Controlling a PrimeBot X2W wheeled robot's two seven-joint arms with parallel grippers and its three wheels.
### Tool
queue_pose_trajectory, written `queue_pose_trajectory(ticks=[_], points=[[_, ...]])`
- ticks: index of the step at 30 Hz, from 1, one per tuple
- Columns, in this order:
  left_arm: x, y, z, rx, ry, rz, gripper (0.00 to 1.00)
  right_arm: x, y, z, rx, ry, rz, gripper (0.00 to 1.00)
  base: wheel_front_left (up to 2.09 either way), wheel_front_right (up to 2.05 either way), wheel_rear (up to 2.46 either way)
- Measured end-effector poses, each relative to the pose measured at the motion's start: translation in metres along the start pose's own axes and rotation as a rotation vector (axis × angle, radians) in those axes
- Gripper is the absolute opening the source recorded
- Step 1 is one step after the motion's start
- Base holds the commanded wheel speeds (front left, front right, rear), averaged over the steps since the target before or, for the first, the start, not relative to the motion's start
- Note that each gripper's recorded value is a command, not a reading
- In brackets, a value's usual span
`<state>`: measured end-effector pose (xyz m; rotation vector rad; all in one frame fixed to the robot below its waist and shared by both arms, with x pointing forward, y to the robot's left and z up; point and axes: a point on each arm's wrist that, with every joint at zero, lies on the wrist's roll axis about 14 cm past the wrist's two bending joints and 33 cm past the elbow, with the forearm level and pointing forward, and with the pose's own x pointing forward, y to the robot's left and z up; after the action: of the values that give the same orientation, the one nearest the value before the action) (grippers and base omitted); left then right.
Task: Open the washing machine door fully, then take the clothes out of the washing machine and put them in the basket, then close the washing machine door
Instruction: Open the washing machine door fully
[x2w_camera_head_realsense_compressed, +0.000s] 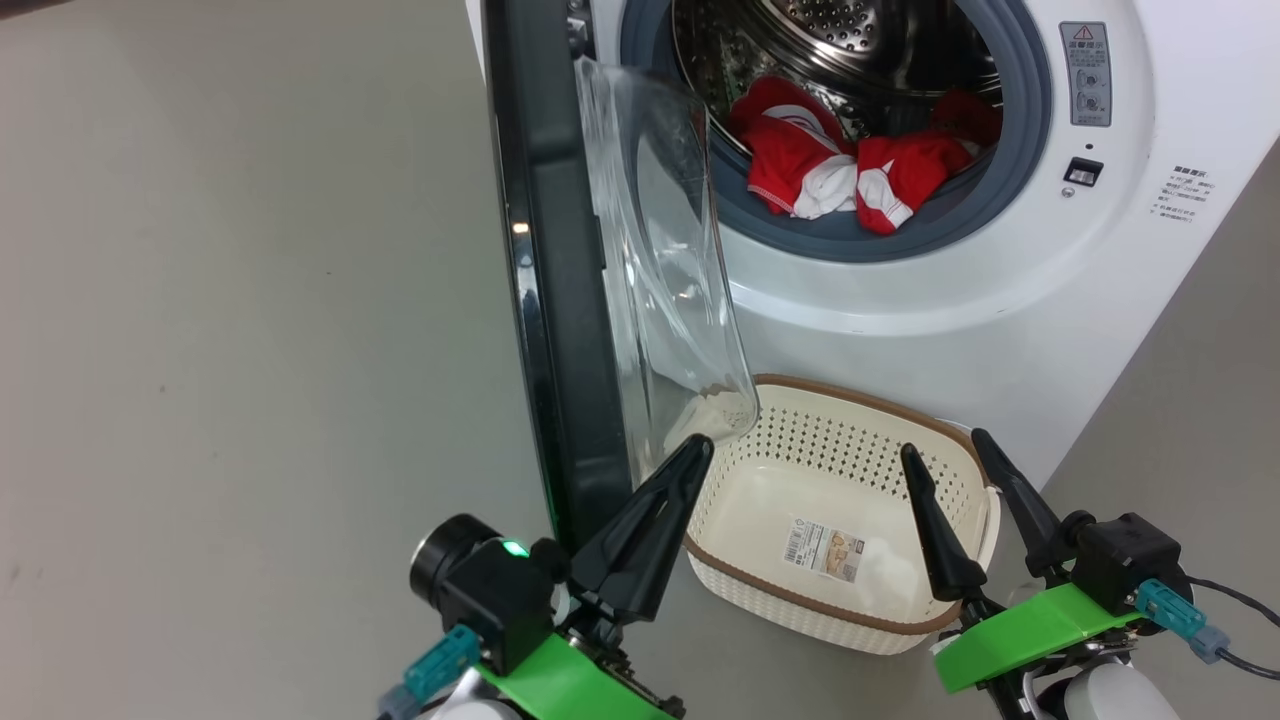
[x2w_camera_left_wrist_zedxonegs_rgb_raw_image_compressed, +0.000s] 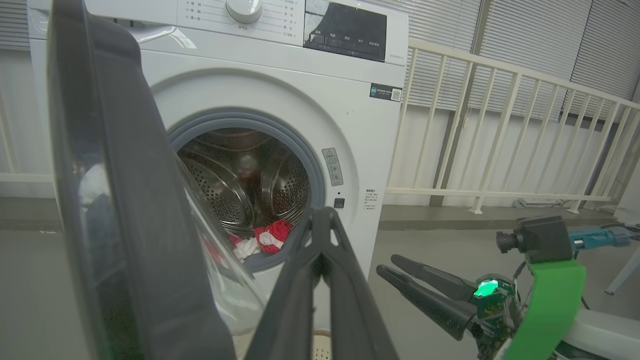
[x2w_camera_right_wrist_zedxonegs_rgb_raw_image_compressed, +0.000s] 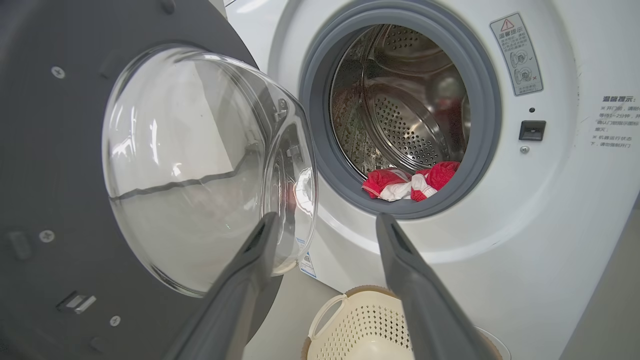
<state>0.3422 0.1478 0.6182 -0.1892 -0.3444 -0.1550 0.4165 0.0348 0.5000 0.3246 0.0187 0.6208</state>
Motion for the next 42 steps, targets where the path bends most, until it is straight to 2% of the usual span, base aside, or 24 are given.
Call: queue_pose_trajectory(ticks=[15,28,42], points=[[-0.011,0.024,-0.041,-0.036,0.166,0.111,0.0,0.001,-0.001,-0.005,0.007,0.012,0.0,1.0,0.0,0.0,0.0],[-0.03,0.056,-0.036,-0.031,0.155,0.273,0.0,0.005,0.009,-0.01,0.004,0.03,0.028,1.0,0.0,0.0,0.0],[-0.064,0.117,-0.021,0.04,0.142,0.496,0.0,0.009,0.018,-0.022,0.018,0.059,0.06,1.0,0.0,0.0,0.0]])
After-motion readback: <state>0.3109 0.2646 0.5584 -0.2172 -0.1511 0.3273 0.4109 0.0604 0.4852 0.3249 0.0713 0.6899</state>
